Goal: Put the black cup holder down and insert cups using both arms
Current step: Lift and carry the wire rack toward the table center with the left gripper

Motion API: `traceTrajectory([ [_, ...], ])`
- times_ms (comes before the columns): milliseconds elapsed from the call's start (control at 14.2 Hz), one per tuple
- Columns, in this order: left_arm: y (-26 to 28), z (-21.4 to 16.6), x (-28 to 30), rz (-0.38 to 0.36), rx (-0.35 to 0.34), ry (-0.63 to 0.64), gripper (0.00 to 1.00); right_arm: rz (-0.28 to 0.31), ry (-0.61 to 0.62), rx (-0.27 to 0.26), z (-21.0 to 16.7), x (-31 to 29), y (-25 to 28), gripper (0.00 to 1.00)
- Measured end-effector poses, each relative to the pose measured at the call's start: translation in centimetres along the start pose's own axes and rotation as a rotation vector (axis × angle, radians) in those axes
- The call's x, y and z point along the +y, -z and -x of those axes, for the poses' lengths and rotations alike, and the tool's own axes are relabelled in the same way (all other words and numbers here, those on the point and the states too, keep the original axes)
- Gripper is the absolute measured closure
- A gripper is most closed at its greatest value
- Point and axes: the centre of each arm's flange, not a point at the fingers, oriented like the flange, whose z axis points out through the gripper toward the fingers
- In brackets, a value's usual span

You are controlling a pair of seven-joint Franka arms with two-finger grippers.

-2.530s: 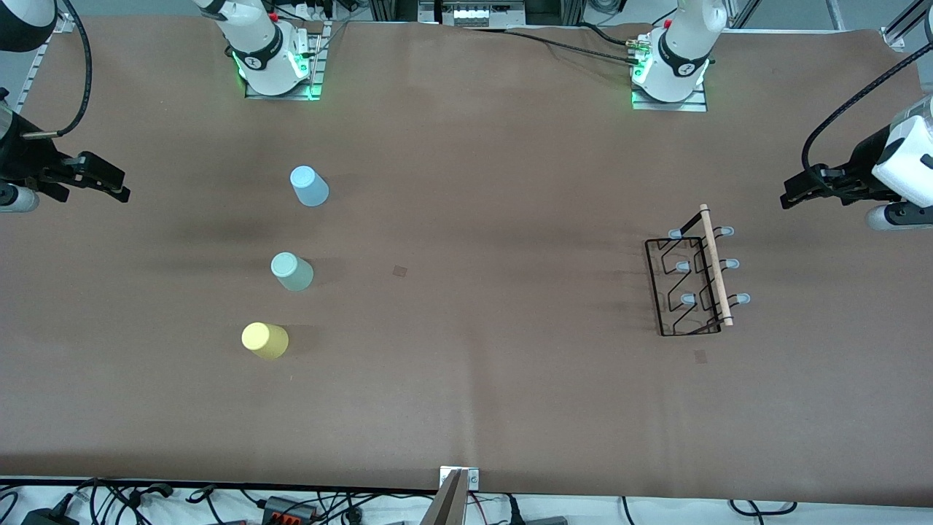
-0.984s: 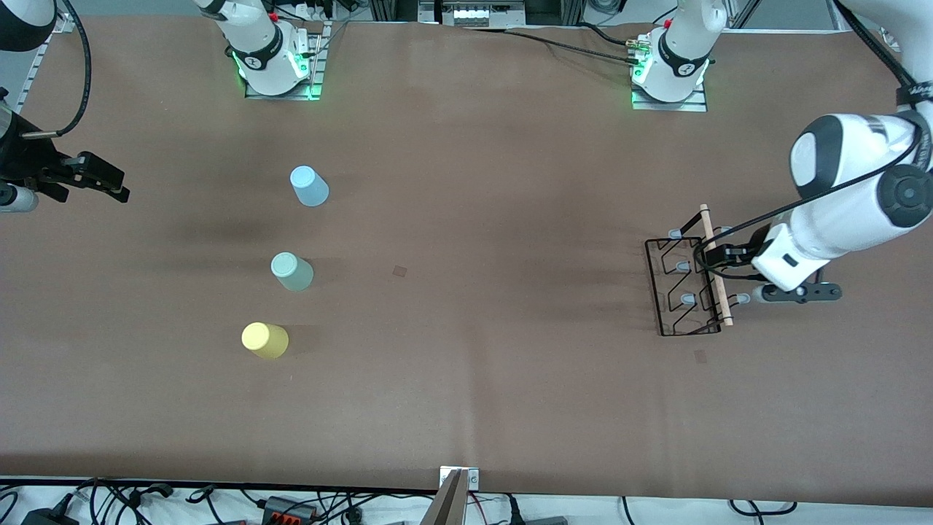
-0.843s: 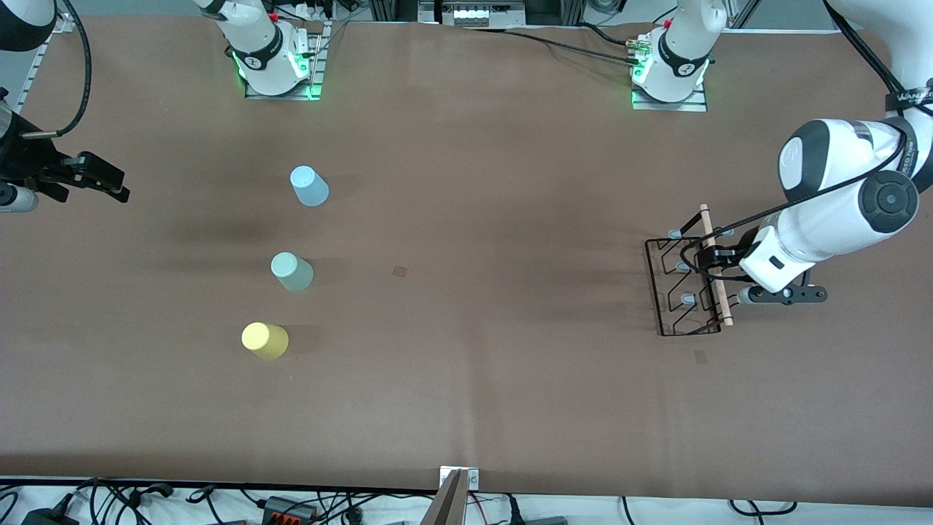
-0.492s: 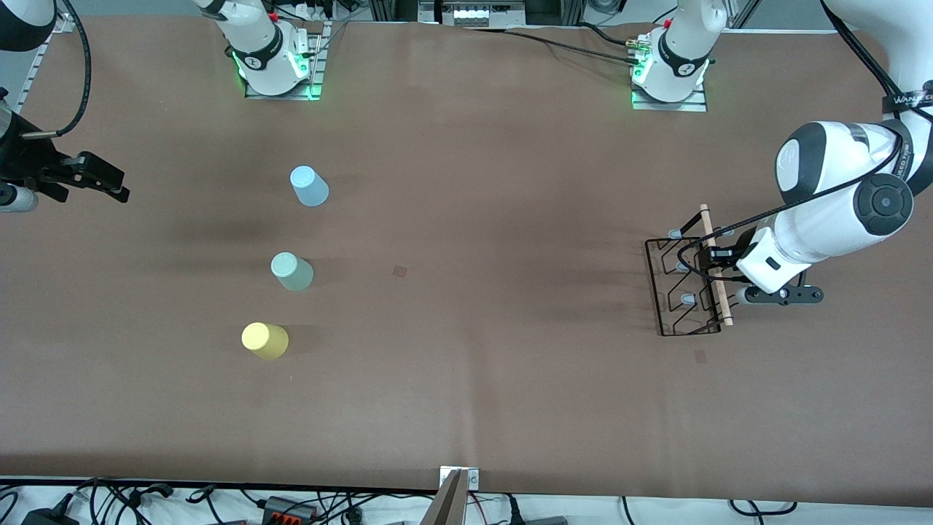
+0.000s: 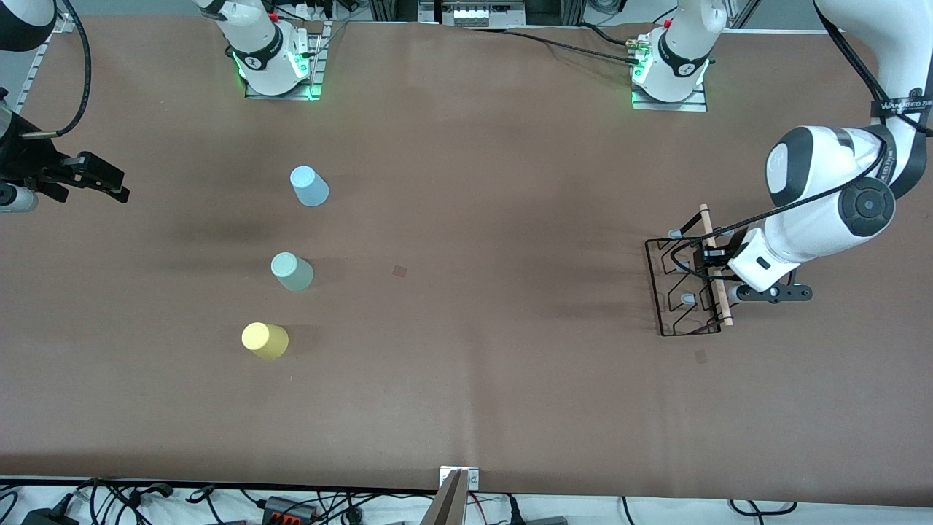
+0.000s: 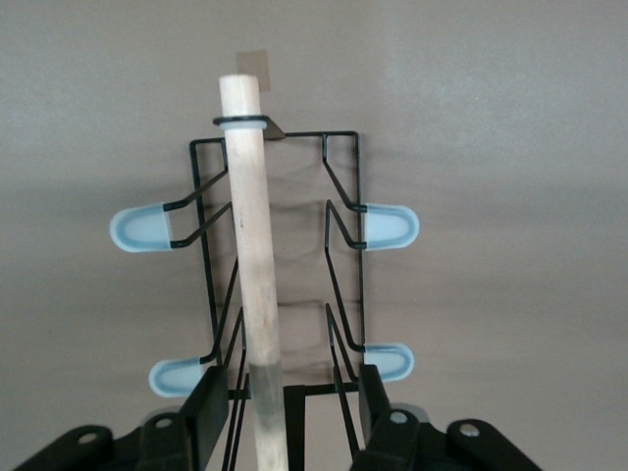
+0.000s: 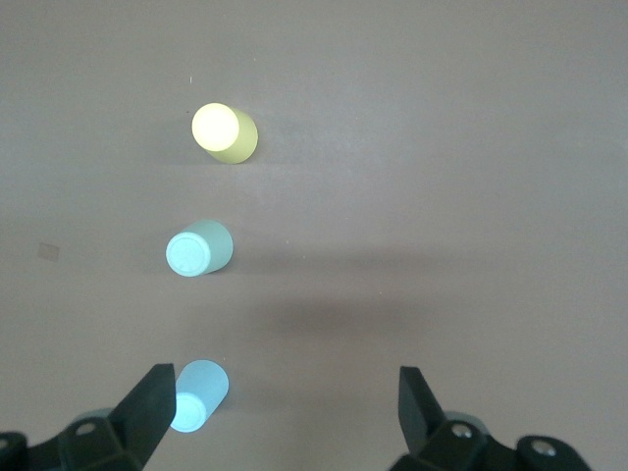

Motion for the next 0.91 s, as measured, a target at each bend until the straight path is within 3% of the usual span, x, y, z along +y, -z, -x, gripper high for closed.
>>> traceTrajectory([
  [141, -0.4, 0.1, 0.0, 0.0, -0.003, 0.0, 0.4, 0.0, 0.0, 0.0, 0.0, 0.0, 0.0, 0.0],
  [281, -0.5, 0.2, 0.0, 0.0, -0.003, 0.0, 0.55, 0.0, 0.0, 0.0, 0.0, 0.0, 0.0, 0.0],
  [422, -0.5, 0.1, -0.2, 0.0, -0.001, 0.004, 0.61, 0.0, 0.0, 0.0, 0.0, 0.0, 0.0, 0.0],
  [492, -0.5, 0.1, -0.5, 0.0, -0.001, 0.008, 0.7, 0.0, 0.0, 0.0, 0.0, 0.0, 0.0, 0.0],
  [703, -0.4, 0.0, -0.9, 0.001, 0.005, 0.016, 0.73, 0.0, -0.001, 0.0, 0.0, 0.1, 0.0, 0.0],
  [914, -0.4, 0.0, -1.1, 0.001, 0.009, 0.018, 0.83, 0.0, -0.002, 0.0, 0.0, 0.1, 0.0, 0.0],
])
